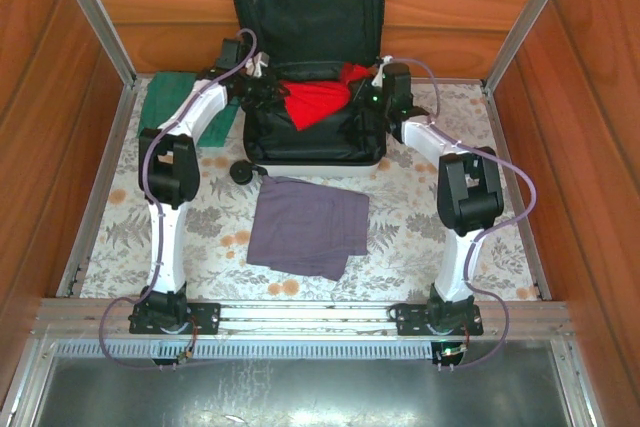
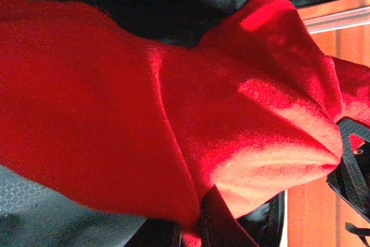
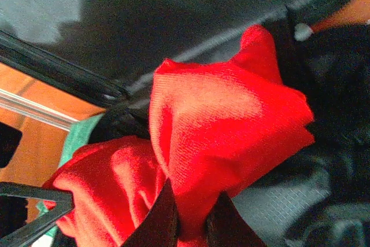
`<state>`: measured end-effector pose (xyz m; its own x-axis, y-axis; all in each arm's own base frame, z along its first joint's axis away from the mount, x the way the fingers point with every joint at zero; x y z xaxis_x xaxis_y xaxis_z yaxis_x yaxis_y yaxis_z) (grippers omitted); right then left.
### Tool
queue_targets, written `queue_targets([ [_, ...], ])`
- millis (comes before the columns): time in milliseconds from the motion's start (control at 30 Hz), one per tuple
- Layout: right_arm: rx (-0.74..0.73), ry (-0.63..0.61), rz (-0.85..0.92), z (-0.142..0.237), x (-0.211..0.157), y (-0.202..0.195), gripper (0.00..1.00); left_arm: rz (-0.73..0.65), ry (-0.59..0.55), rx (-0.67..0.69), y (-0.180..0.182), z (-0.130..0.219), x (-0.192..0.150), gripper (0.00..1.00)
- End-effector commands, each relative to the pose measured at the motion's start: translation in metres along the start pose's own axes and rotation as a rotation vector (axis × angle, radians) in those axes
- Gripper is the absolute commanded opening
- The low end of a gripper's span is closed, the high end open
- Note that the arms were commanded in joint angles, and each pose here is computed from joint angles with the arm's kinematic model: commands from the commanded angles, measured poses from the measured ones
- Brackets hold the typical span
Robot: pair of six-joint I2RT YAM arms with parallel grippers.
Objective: Pack the luggage
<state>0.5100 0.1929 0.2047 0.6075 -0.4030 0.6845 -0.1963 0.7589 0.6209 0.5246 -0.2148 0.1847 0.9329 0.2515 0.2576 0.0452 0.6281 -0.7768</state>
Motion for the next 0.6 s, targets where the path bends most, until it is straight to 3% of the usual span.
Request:
queue_targets([
  [0,-0.012,-0.040,-0.003,-0.001,-0.005,-0.006,0.00,0.047,0.092,0.049,0.031,-0.010,-0.016,0.00],
  [100,-0.034,0.004,-0.015,0.002,-0.018,-0.010,0.04,0.059,0.122,0.096,0.043,-0.009,-0.024,0.00],
  [167,-0.062,0.044,-0.027,0.005,-0.029,-0.015,0.22,0.074,0.139,0.122,0.050,-0.007,-0.027,0.00],
  [333,-0.153,0.080,-0.031,0.025,-0.046,-0.027,0.45,0.098,0.169,0.179,0.065,0.001,-0.032,0.00],
  [567,-0.331,0.130,0.091,0.079,-0.044,-0.029,0.58,0.058,0.220,0.253,0.071,0.012,-0.038,0.00],
])
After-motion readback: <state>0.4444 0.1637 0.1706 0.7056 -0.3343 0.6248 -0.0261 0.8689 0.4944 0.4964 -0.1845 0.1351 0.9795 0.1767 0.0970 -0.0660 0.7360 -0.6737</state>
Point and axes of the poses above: each hand's point on the last joint's axis, 136 mm out from that joint toward the fingers, its own z axis back along the fingers, its own y axis along the line the jaws close on, x = y × z, the point moved 5 cm from there along z, back along the fingers
